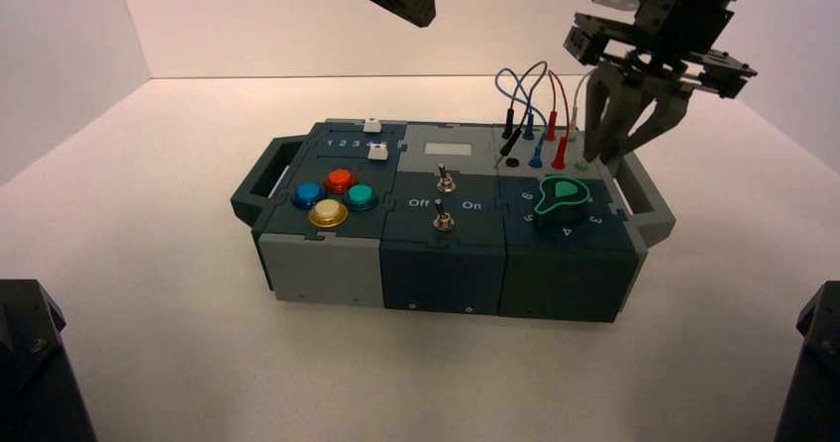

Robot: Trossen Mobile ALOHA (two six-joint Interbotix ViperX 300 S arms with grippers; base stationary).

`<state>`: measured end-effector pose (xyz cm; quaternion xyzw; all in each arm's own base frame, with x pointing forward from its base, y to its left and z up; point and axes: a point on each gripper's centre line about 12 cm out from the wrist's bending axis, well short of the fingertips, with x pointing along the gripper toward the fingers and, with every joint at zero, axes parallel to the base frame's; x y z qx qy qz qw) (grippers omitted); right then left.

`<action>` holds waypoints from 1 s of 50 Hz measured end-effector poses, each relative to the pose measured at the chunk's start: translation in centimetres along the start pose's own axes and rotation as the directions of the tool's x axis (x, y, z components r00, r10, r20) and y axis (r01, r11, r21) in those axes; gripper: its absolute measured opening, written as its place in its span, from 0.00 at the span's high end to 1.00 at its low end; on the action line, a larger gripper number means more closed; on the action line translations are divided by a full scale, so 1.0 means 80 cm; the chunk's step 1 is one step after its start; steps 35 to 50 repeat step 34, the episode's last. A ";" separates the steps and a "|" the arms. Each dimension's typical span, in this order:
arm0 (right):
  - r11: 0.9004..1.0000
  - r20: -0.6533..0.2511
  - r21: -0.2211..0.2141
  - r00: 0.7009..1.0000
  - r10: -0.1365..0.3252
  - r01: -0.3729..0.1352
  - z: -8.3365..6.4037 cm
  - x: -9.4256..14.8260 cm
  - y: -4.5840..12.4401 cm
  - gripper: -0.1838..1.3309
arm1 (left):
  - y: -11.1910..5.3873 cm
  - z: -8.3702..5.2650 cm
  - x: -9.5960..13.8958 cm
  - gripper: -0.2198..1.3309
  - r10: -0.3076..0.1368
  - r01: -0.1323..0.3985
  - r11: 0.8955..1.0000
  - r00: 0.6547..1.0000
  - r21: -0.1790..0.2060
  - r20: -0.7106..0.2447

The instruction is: Insert the white wire.

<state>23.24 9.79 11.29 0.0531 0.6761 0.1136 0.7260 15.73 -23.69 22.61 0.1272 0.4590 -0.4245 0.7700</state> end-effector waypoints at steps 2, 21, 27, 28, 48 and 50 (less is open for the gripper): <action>1.000 -0.001 0.000 1.000 0.001 -0.001 0.000 -0.002 0.000 0.44 | 0.000 0.000 0.000 0.96 0.000 0.000 1.000 1.000 0.000 -0.002; 0.999 -0.005 -0.054 1.000 -0.001 0.001 -0.011 -0.032 0.005 0.31 | 0.006 0.002 -0.002 0.96 0.010 -0.010 1.000 1.000 -0.011 0.006; 0.998 0.018 -0.069 1.000 0.001 0.000 -0.013 -0.043 0.005 0.31 | 0.014 0.003 -0.006 0.96 0.025 -0.024 0.999 1.000 -0.027 0.016; 0.997 0.023 -0.072 1.000 0.001 0.001 -0.014 -0.044 0.005 0.31 | 0.015 0.004 -0.007 0.96 0.026 -0.026 0.999 0.999 -0.029 0.020; 0.997 0.030 -0.081 1.000 0.001 0.002 -0.017 -0.047 0.005 0.32 | 0.021 0.003 -0.011 0.96 0.037 -0.036 0.998 0.999 -0.042 0.029; 0.997 0.030 -0.081 1.000 0.001 0.002 -0.017 -0.047 0.005 0.32 | 0.021 0.003 -0.011 0.96 0.037 -0.036 0.998 0.999 -0.042 0.029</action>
